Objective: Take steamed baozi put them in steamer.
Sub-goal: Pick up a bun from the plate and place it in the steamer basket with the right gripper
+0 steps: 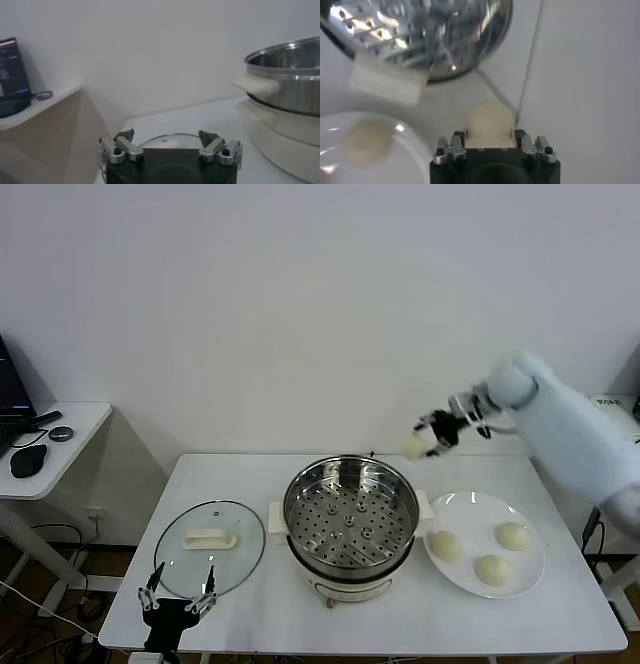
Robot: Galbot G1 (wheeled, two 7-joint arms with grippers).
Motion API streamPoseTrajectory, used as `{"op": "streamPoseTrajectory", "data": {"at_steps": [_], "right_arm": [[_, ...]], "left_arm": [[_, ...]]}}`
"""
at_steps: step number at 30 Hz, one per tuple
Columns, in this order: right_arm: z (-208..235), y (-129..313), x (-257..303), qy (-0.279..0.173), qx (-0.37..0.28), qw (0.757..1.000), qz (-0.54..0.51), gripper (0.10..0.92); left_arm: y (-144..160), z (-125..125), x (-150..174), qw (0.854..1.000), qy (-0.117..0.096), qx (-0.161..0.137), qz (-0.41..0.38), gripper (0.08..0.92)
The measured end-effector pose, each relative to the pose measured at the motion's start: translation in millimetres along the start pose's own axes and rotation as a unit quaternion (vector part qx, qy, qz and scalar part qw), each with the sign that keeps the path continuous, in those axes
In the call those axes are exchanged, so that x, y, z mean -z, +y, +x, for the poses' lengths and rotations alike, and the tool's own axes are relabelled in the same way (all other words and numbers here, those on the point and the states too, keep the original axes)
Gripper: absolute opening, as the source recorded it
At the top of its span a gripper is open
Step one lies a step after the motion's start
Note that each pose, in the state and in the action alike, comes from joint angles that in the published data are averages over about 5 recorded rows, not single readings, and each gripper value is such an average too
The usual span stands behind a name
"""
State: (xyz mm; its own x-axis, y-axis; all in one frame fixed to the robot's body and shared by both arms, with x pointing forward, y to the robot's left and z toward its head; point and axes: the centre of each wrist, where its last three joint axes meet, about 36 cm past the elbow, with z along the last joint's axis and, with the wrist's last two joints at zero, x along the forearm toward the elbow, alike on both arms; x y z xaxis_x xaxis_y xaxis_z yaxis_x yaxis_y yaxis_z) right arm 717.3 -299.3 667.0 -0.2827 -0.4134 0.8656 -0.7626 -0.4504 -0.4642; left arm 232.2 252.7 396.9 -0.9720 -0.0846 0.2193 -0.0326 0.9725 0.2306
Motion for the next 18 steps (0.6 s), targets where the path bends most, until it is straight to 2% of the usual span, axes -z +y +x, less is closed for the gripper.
{"op": "streamPoseTrajectory", "data": {"at_steps": [9,18], "right_arm": [[5.4,-73.2,78.5,-0.03,0.034,0.981,0.191,0.577],[-24.4,-92.4,126.1,-0.052,0.089,0.941,0.324,0.577]], "left_arm": [[-1.5,1.8,6.2,1.0,-0.007,0.01,0.01,0.823],[-0.6,0.8,9.7,1.0,-0.013,0.019,0.017,0.823]]}}
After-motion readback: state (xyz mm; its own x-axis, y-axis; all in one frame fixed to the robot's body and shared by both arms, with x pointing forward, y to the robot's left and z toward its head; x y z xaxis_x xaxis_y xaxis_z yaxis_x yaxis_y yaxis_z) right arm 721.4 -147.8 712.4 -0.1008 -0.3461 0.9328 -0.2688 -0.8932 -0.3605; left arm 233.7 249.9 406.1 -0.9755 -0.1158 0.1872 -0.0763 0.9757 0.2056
